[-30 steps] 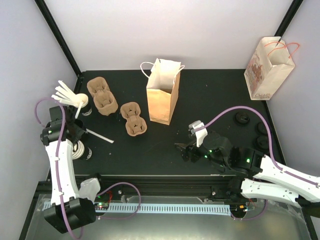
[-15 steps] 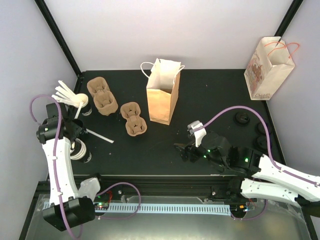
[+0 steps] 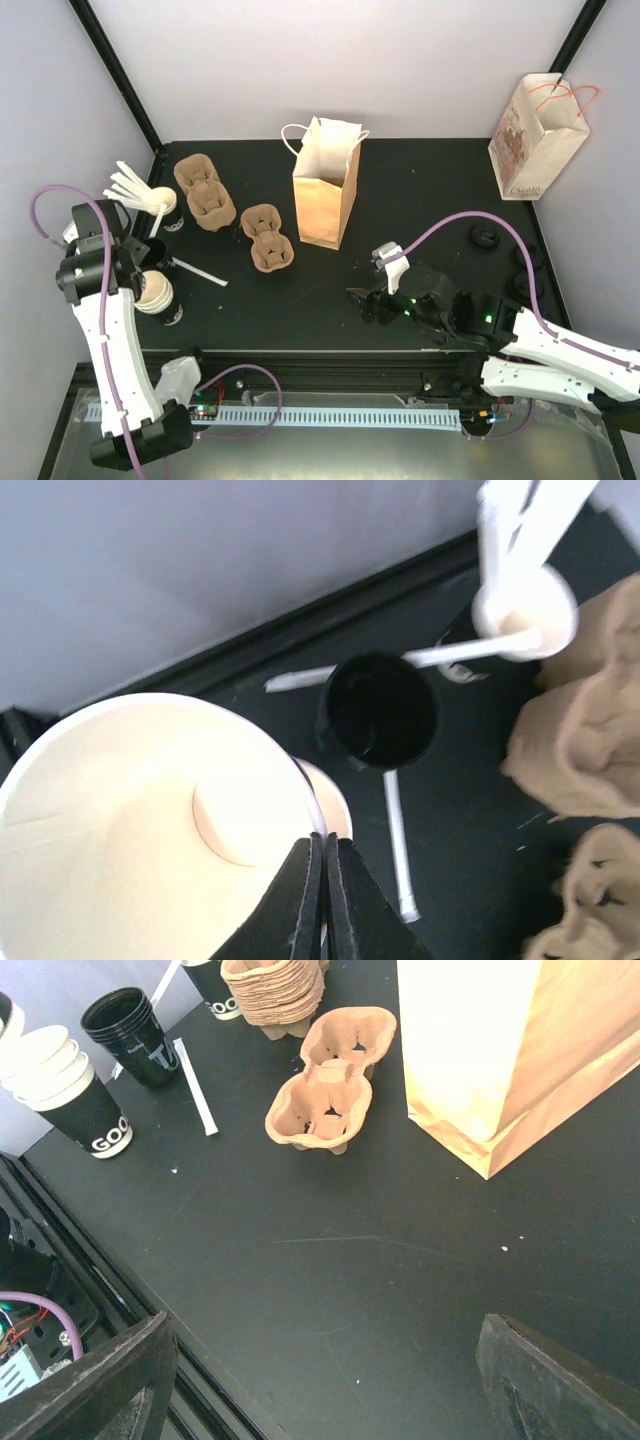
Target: Pack the takeout coffee
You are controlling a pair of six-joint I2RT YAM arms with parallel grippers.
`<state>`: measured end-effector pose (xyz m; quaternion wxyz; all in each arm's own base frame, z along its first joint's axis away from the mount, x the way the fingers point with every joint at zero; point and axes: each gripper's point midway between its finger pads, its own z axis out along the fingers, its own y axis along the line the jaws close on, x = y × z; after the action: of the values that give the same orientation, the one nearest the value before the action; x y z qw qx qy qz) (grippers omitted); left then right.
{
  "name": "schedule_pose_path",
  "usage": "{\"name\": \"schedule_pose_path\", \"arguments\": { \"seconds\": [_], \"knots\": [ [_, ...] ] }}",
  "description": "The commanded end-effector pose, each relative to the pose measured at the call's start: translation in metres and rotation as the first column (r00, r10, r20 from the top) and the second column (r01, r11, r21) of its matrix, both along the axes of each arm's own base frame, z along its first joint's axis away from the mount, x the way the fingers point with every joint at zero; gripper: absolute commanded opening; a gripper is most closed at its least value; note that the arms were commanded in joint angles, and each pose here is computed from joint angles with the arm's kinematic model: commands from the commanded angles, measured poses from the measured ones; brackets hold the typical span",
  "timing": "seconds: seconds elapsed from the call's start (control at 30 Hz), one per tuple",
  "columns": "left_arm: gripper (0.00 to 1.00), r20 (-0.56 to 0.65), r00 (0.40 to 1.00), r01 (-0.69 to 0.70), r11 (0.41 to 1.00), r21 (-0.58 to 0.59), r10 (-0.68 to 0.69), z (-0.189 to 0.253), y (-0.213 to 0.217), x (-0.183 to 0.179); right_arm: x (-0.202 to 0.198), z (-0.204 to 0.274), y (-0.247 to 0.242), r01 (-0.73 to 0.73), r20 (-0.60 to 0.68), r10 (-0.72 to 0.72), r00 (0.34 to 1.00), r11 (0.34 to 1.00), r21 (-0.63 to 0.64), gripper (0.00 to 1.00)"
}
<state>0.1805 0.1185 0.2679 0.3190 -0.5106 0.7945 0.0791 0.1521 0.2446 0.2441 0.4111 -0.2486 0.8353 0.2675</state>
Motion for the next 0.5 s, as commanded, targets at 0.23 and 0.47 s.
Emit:
{"name": "schedule_pose_path", "arguments": {
  "seconds": [0.23, 0.47],
  "knots": [
    [0.02, 0.417, 0.892, 0.131, 0.983, 0.126, -0.173, 0.127, -0.036, -0.019, 0.003, 0.014, -0.004, 0.018, 0.031, -0.019, 0.999, 1.0, 0.022, 0.85],
    [0.02, 0.679, 0.48, 0.733, 0.679, 0.037, -0.555, 0.104, -0.145, 0.054, 0.005, 0.005, -0.006, 0.038, 0.015, -0.038, 0.999, 0.999, -0.011, 0.85]
  ]
}}
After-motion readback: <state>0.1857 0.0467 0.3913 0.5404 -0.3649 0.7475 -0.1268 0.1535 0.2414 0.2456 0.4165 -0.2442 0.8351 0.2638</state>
